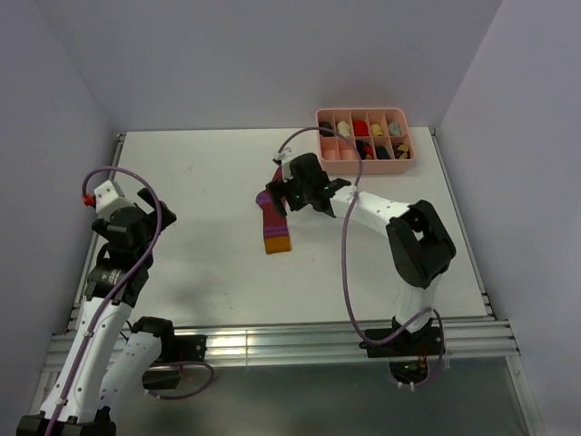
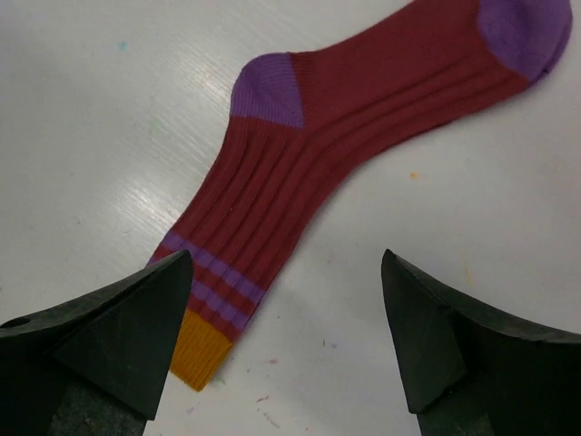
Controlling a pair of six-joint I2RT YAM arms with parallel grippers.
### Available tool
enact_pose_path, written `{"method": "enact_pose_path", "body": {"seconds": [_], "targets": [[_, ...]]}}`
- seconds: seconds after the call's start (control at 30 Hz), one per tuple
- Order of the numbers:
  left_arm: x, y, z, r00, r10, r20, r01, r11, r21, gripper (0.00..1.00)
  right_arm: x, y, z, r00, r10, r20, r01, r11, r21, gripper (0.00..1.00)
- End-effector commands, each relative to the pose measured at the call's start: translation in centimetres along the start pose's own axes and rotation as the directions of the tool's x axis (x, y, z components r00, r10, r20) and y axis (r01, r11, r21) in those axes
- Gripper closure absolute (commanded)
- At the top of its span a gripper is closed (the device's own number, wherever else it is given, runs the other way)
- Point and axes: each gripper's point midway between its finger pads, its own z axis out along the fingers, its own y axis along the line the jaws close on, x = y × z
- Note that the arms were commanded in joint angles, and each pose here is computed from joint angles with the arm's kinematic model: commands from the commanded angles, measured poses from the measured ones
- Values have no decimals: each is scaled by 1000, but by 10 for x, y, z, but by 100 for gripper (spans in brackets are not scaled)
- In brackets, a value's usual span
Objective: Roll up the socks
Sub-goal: Adjust the sock at the center of the board.
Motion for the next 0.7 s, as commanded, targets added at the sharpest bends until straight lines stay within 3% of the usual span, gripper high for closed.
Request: {"method": "enact_pose_path", "body": {"seconds": [0.0, 0.2, 0.37, 0.67], "targets": [[-13, -9, -2, 1000, 1, 26, -2, 999, 37, 1, -14, 14, 14, 989, -146, 6, 146, 988, -59, 11], [-12, -9, -1, 1000, 5, 22, -6, 999, 35, 0, 23, 17, 32, 969, -217, -114, 216, 976, -22, 18], [-10, -10, -1, 1000, 9, 15, -10, 999, 40, 0, 57, 13, 33, 953, -178, -244, 208, 973, 100, 23], [-10, -10, -1, 1000, 7, 15, -7, 999, 43, 1, 89, 85, 21, 945, -83, -315, 127, 984, 122, 30]]}}
